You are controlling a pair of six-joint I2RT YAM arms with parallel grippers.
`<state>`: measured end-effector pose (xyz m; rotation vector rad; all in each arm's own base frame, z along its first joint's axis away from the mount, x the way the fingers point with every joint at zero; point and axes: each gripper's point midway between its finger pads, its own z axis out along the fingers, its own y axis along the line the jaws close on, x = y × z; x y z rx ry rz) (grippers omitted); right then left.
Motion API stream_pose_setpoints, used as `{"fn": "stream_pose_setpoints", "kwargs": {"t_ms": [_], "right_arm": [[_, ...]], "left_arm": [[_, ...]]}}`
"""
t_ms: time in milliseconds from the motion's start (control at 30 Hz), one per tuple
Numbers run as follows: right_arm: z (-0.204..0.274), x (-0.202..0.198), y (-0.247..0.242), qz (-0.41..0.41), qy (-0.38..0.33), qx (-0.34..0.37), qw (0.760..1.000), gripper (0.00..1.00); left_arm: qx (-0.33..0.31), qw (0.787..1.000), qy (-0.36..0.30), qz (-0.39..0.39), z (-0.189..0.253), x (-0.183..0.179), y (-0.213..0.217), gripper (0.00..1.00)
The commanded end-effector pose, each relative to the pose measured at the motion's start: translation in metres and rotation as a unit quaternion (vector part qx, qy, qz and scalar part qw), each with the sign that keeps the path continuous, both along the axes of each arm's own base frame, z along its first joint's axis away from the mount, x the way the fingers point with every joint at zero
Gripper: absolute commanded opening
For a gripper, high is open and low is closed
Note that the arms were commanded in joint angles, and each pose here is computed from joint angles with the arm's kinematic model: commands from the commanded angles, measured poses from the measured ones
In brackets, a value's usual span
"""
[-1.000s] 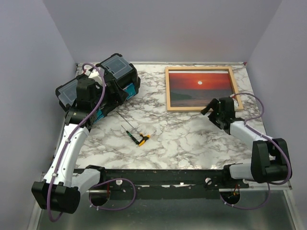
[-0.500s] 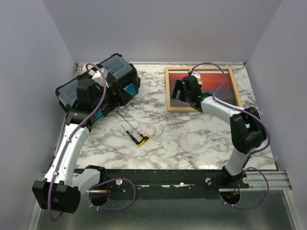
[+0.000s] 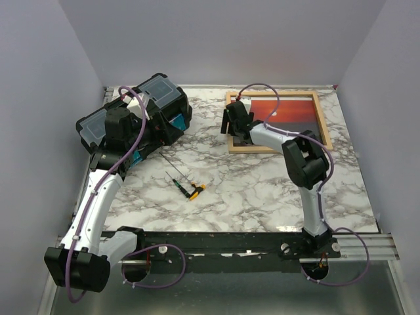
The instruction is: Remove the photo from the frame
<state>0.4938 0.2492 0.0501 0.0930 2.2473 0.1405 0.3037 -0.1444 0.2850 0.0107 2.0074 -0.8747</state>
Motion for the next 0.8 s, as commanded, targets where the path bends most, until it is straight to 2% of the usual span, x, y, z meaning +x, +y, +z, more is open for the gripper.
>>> {"fn": "stream_pose_setpoints", "kwargs": {"t_ms": [0,33,133,200,267,433,600,767], "right_arm": [[-0.007,0.008,0.005,-0.018,-0.011,-0.052,0.998,0.76],[-0.010,0.009,0.006,-0.020,-0.012,-0.061,0.998,0.70],[-0.013,0.013,0.005,-0.031,-0.018,-0.078,0.996,0.62],[-0.013,0.015,0.003,-0.039,-0.018,-0.085,0.995,0.52],[-0.012,0.016,0.004,-0.040,-0.023,-0.086,0.995,0.49],[-0.009,0.022,0.011,-0.021,-0.026,-0.088,0.996,0.28],[0.031,0.029,0.018,-0.011,-0.055,-0.071,0.996,0.14],[0.094,0.029,0.017,-0.007,-0.083,-0.064,0.994,0.04]], "left_arm": [[-0.005,1.000,-0.015,-0.015,0.005,0.000,-0.003,0.78],[-0.005,1.000,-0.015,-0.015,0.005,0.000,-0.003,0.78],[-0.005,1.000,-0.014,-0.016,0.004,-0.001,-0.003,0.78],[-0.005,1.000,-0.015,-0.015,0.005,-0.001,-0.003,0.78],[-0.005,1.000,-0.015,-0.015,0.005,0.000,-0.003,0.78],[-0.007,1.000,-0.014,-0.018,0.004,-0.001,-0.004,0.78],[-0.005,1.000,-0.014,-0.015,0.003,0.000,-0.003,0.78],[-0.003,1.000,-0.013,-0.015,0.003,0.000,-0.003,0.78]]}}
